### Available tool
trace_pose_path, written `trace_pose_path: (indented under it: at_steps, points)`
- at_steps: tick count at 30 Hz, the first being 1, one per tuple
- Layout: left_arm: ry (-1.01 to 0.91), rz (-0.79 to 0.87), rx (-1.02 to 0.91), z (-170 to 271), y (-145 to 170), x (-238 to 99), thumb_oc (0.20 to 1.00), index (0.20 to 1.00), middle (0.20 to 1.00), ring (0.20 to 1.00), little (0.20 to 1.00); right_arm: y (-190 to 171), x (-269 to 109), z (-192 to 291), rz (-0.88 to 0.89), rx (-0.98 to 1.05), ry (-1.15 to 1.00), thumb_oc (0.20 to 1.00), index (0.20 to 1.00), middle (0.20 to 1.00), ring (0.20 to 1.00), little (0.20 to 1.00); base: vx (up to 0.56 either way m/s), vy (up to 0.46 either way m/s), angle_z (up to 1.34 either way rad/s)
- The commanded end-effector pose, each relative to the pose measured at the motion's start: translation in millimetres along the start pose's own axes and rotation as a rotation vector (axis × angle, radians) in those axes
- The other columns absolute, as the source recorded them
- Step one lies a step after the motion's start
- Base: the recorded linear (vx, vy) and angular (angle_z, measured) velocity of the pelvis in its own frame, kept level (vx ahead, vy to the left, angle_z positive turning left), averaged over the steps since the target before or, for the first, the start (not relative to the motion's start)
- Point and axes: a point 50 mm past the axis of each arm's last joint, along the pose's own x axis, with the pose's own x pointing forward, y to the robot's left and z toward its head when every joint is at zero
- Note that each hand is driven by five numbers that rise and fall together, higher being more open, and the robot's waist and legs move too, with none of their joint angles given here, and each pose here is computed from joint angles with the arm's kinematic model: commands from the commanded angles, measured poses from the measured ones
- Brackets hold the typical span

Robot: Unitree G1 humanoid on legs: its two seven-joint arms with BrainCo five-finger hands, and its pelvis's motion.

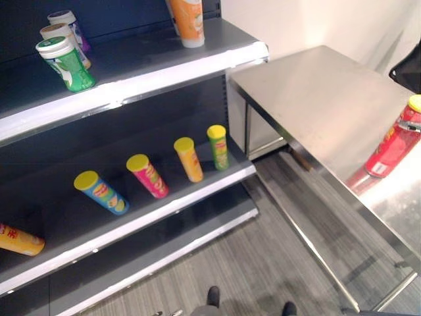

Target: Put the goods on the table back onto the shelves and tidy them up.

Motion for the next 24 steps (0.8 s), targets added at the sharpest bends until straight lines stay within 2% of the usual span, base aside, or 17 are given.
trace_pose_path:
  at_steps: [1,6,7,8,13,16,18,20,24]
  points:
    - [-0.026,0.020,0.028,12,7,4,1.000,1.000,1.000,1.000,1.000,-15,11,25,-0.029,-0.012,-0.086,0.200,0.200,0.200,0.200,0.200,0.00,0.000,0.00]
    - [-0.023,0.040,0.020,13,10,4,1.000,1.000,1.000,1.000,1.000,-20,5,37,-0.066,0.009,-0.161,0.200,0.200,0.200,0.200,0.200,0.00,0.000,0.00]
    - [-0.024,0.046,0.014,14,11,4,1.000,1.000,1.000,1.000,1.000,-23,2,42,-0.086,0.040,-0.191,0.200,0.200,0.200,0.200,0.200,-0.02,-0.053,-0.02]
    - [-0.030,0.061,-0.006,16,13,5,1.000,1.000,1.000,1.000,1.000,-30,-14,61,-0.146,0.173,-0.325,0.200,0.200,0.200,0.200,0.200,-0.02,-0.047,-0.02]
    - [-0.041,0.066,-0.009,20,15,6,1.000,1.000,1.000,1.000,1.000,-34,-31,79,-0.164,0.245,-0.451,0.200,0.200,0.200,0.200,0.200,-0.03,-0.057,-0.04]
    - [-0.073,0.060,-0.035,26,17,5,1.000,1.000,1.000,1.000,1.000,-25,-50,107,-0.099,0.298,-0.618,0.200,0.200,0.200,0.200,0.200,-0.11,-0.177,0.02]
    - [-0.083,0.059,-0.040,28,18,5,1.000,1.000,1.000,1.000,1.000,-22,-54,113,-0.078,0.308,-0.649,0.200,0.200,0.200,0.200,0.200,-0.11,-0.133,0.06]
    - [-0.152,0.052,-0.068,46,18,5,1.000,1.000,1.000,1.000,1.000,-18,-66,127,-0.043,0.353,-0.738,0.200,0.200,0.200,0.200,0.200,-0.30,-0.187,0.25]
    - [-0.253,0.042,-0.088,74,15,5,1.000,1.000,1.000,1.000,1.000,-10,-72,127,-0.026,0.331,-0.743,0.200,0.200,0.200,0.200,0.200,-0.31,-0.049,1.31]
